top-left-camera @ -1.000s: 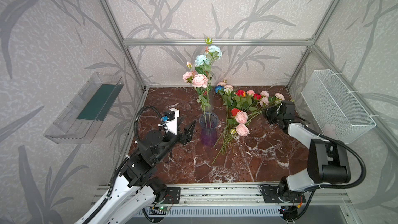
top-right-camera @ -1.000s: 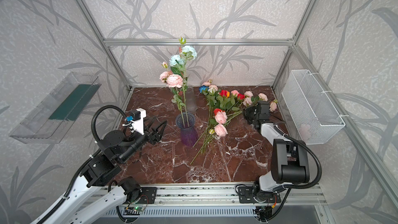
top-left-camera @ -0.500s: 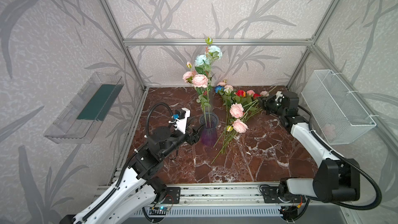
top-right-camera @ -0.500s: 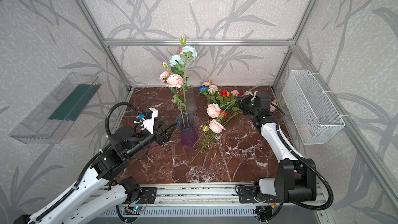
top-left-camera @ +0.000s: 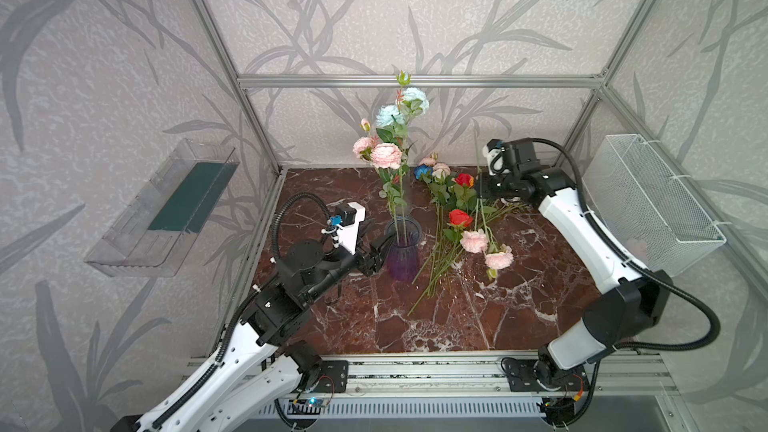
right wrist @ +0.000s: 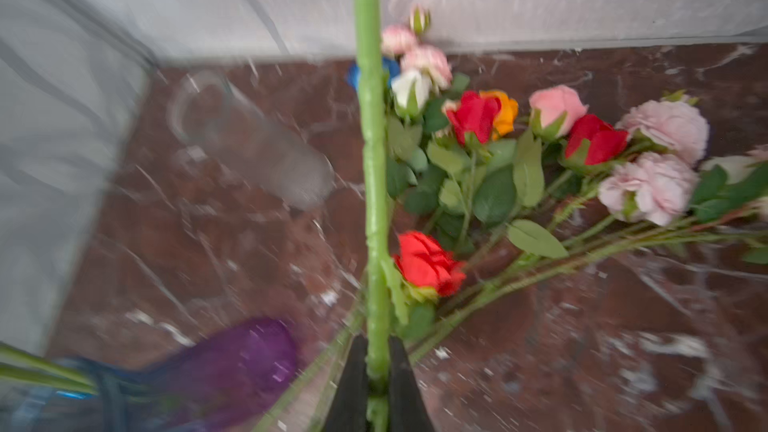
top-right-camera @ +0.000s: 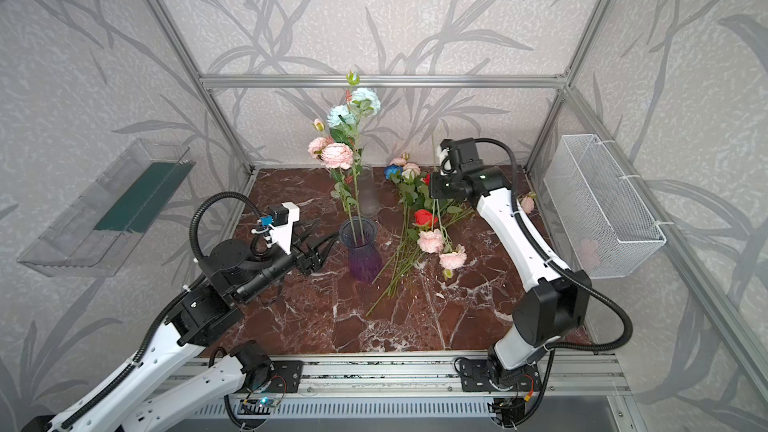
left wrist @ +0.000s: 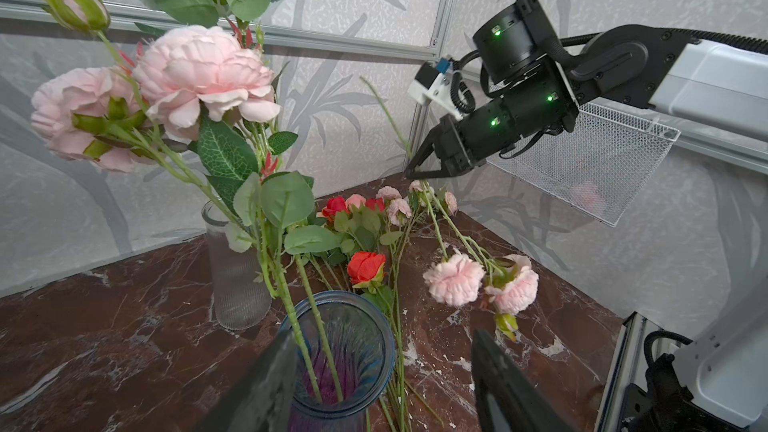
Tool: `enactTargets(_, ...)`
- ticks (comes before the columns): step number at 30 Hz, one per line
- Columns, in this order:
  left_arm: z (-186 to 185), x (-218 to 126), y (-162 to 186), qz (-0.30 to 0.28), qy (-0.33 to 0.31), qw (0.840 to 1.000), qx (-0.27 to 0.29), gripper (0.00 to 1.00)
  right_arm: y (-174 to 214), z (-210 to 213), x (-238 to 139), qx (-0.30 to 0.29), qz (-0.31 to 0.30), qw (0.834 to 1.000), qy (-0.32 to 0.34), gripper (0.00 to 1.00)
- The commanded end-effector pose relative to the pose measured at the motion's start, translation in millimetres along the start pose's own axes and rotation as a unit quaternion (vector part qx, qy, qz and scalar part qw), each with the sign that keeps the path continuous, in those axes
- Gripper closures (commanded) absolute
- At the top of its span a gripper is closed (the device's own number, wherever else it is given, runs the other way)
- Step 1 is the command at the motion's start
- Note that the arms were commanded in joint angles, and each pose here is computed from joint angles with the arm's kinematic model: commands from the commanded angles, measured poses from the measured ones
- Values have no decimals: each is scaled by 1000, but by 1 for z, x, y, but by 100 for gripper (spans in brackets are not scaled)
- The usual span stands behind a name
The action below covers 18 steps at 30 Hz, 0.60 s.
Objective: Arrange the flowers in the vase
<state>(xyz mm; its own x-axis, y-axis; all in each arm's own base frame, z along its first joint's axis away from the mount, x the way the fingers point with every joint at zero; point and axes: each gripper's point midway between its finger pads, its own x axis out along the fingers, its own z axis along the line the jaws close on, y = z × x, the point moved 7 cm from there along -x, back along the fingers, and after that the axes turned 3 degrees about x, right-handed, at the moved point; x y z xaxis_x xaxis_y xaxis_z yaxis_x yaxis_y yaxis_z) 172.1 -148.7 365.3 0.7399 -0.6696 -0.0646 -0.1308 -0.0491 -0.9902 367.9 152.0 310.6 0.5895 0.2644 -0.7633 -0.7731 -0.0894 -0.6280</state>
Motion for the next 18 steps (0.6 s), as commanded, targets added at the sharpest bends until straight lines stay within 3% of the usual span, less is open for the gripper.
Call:
enactTargets(1,-2,-2,-6,-7,6,1000,14,33,30,-12,12,-229,117,947,194,100)
enactTargets(4,-2,-4,-5,-6,3,1000,17,33,35,-4,30,-333,121,901,251,97)
enactTargets(7,0,-7,-2,-5,-3,1000,18,33,47,4,45,-427,98,850,292,70)
enactTargets(9,1,-8,1,-4,-9,1000,16,33,44,2,38,-431,56,841,322,59)
enactTargets(13,2,-9,4,-5,-11,1000,16,33,39,1,8,-381,-32,864,327,46)
enactTargets(15,2,-7,4,-4,-10,1000,16,32,38,-6,-9,-319,-75,884,334,35)
enactTargets(18,2,-4,5,-3,-10,1000,15,32,50,-33,-30,-66,-54,964,250,29)
